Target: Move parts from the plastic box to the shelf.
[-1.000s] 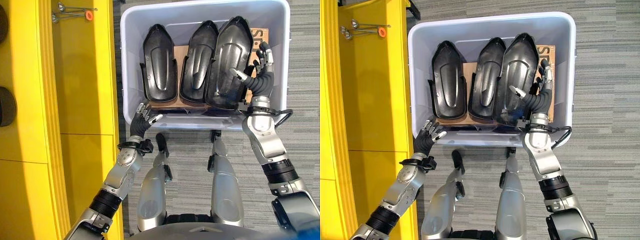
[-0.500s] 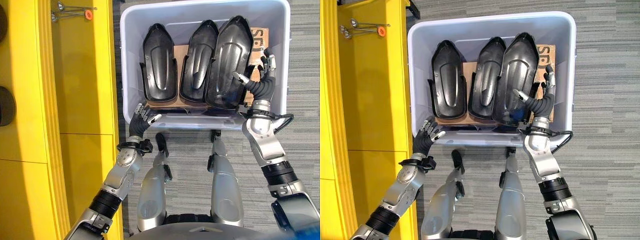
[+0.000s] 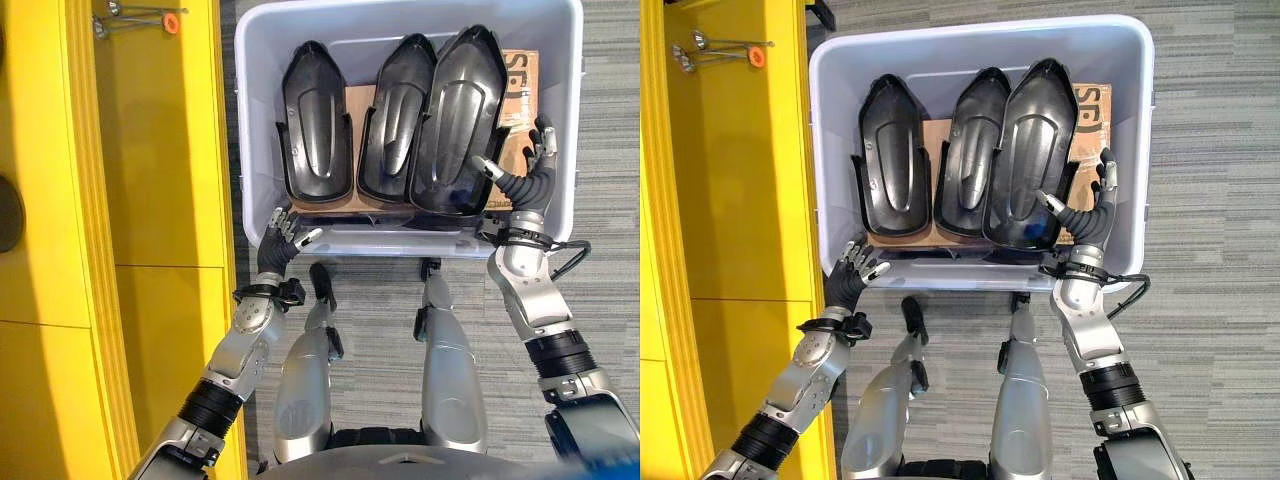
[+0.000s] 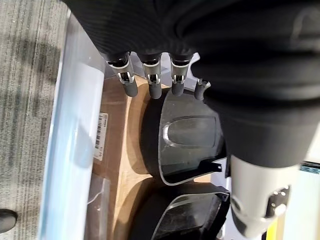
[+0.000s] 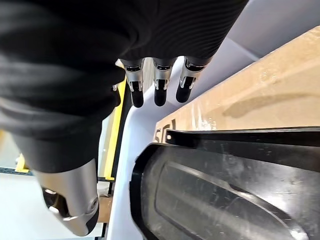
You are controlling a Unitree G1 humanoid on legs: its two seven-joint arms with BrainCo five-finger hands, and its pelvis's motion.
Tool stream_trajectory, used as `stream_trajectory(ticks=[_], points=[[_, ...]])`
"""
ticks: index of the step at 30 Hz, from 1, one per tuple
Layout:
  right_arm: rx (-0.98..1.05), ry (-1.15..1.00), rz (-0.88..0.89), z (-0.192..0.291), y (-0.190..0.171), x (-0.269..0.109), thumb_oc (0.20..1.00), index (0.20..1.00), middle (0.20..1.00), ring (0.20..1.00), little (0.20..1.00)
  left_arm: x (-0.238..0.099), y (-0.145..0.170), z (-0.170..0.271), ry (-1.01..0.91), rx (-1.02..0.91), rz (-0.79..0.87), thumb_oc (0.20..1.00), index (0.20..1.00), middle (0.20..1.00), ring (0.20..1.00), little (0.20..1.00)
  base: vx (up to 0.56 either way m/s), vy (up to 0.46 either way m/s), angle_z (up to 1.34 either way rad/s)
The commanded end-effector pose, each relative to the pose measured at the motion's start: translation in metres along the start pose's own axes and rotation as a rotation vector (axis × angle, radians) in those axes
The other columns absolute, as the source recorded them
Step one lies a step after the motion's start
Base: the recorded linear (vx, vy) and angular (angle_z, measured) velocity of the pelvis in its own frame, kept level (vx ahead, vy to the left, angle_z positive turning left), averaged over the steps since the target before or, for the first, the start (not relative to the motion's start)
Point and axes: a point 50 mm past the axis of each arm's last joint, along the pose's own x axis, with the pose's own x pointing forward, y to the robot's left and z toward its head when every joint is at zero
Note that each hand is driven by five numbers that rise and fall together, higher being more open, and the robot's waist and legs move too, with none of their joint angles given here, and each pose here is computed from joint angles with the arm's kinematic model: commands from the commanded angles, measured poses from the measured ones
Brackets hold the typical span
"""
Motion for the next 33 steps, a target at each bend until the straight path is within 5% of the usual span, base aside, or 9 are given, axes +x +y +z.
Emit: stream_trajectory(ticks=[1,33], points=[[0.019,-0.057,-0.06,0.009,-0.003,0.005,1.0,1.0,1.0,1.0,1.0,-0.013,0.017,0.008,-0.067,0.037,0.037,1.0,1.0,1.0,1.0,1.0,0.0,0.0,0.0],[-0.18,0.023,-0.129,-0.005,-0.005,0.048,1.0,1.0,1.0,1.0,1.0,-0.018,0.018,0.01,-0.068,0.037,0.014,1.0,1.0,1.0,1.0,1.0,0.01,0.0,0.0]])
